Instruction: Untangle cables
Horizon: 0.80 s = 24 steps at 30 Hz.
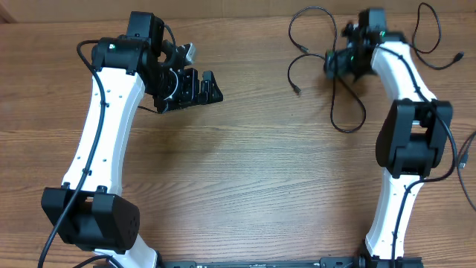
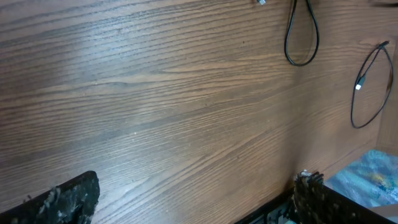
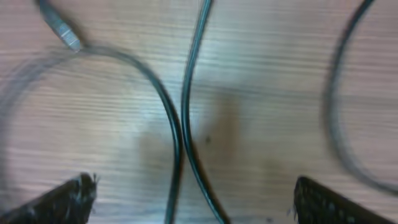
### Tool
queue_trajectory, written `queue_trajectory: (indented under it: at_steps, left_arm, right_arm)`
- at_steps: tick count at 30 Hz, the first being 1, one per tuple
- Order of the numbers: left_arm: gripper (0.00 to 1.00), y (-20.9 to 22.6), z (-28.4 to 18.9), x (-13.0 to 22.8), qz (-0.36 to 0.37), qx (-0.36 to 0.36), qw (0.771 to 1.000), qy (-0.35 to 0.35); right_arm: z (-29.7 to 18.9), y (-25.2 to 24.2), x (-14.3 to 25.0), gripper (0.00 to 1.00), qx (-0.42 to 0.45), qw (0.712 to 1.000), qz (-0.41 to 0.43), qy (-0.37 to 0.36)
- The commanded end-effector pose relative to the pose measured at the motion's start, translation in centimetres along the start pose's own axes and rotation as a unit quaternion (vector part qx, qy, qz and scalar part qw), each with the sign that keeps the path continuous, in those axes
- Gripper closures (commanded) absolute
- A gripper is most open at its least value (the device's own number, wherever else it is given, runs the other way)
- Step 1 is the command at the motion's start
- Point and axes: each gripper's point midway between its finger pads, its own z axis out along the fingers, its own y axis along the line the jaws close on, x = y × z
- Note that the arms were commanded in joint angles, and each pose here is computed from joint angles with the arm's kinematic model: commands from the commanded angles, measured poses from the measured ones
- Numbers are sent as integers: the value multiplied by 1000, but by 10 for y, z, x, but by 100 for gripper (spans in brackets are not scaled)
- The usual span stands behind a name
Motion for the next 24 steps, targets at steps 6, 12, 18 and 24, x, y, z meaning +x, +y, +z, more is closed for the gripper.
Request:
queue_trajectory:
  at_steps: [6,12,18,24]
  left_arm:
    - [1,3,1,-3,0,-3,1000,-1]
    - [0,3,1,-3,0,-3,1000,-1]
    - [0,3,1,-3,0,-3,1000,-1]
    - [0,3,1,-3,0,-3,1000,-1]
  right_arm:
    - [-210,7,-55,0,14,991,20,-132]
    - [-285,24,-12,0,-13,991,52,-122]
    - [-331,39,31,0,-35,993,51,-102]
    - [-367,46,70,0,-36,992,51,-107]
